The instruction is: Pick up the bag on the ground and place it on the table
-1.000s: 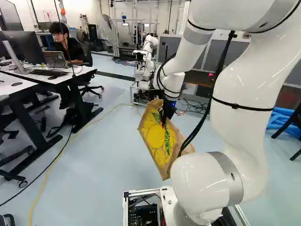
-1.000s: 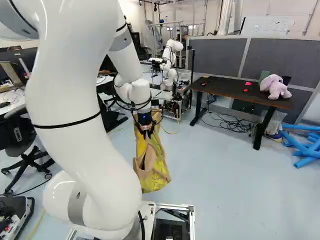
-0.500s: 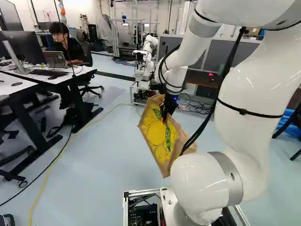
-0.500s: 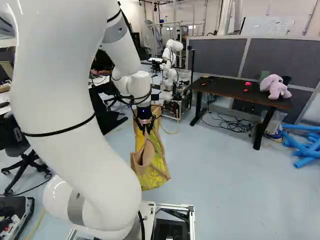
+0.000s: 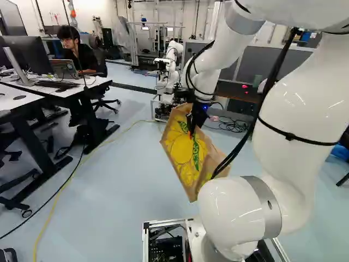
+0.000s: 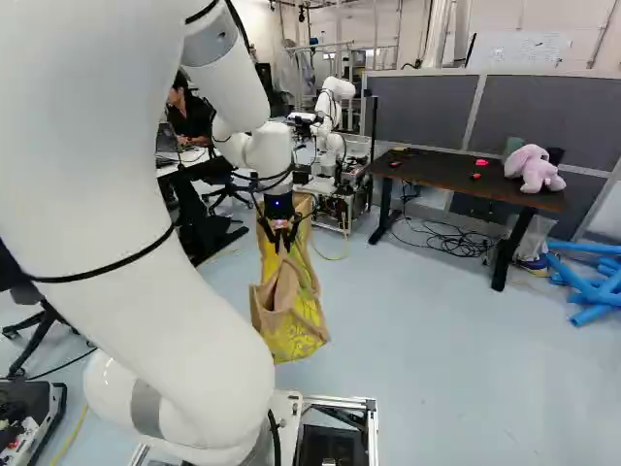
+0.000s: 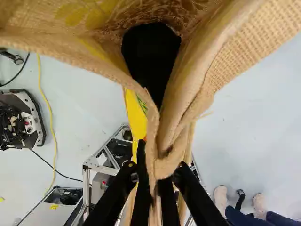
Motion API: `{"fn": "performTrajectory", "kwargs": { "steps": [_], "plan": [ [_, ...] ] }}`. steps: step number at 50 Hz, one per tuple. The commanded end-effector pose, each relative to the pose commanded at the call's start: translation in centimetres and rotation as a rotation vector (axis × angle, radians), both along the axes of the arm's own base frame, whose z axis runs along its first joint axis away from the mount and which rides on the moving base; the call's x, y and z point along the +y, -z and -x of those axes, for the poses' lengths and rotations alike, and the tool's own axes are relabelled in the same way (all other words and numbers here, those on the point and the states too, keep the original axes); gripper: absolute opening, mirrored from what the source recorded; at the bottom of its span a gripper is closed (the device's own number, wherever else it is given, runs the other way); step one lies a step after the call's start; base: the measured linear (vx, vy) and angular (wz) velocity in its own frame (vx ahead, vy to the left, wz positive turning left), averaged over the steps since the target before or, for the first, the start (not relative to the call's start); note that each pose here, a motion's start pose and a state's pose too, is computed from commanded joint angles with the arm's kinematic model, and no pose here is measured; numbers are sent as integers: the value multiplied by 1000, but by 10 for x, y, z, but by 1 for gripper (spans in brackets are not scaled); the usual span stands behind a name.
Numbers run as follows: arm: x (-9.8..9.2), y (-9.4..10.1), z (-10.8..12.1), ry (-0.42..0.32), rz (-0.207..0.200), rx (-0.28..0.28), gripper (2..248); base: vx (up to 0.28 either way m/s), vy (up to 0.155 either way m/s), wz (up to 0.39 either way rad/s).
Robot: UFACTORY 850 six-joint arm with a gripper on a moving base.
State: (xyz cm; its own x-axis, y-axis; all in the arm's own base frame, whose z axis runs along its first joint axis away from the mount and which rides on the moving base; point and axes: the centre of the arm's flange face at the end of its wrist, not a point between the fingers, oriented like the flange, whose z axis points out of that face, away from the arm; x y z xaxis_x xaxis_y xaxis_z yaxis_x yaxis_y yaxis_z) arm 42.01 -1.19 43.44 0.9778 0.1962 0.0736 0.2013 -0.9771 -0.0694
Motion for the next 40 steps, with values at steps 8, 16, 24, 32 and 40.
{"fn": "performTrajectory", "kwargs": {
  "steps": [8, 16, 24, 32, 40],
  "plan": [
    [-1, -12, 1, 1, -3, -2, 22, 0, 0, 0],
    [-2, -24, 1, 1, -6, -4, 22, 0, 0, 0],
    [-3, -37, 2, 2, -8, -6, 22, 0, 0, 0],
    [-4, -49, 2, 2, -11, -8, 22, 0, 0, 0],
    [-5, -61, 3, 2, -14, -7, 22, 0, 0, 0]
  ]
}}
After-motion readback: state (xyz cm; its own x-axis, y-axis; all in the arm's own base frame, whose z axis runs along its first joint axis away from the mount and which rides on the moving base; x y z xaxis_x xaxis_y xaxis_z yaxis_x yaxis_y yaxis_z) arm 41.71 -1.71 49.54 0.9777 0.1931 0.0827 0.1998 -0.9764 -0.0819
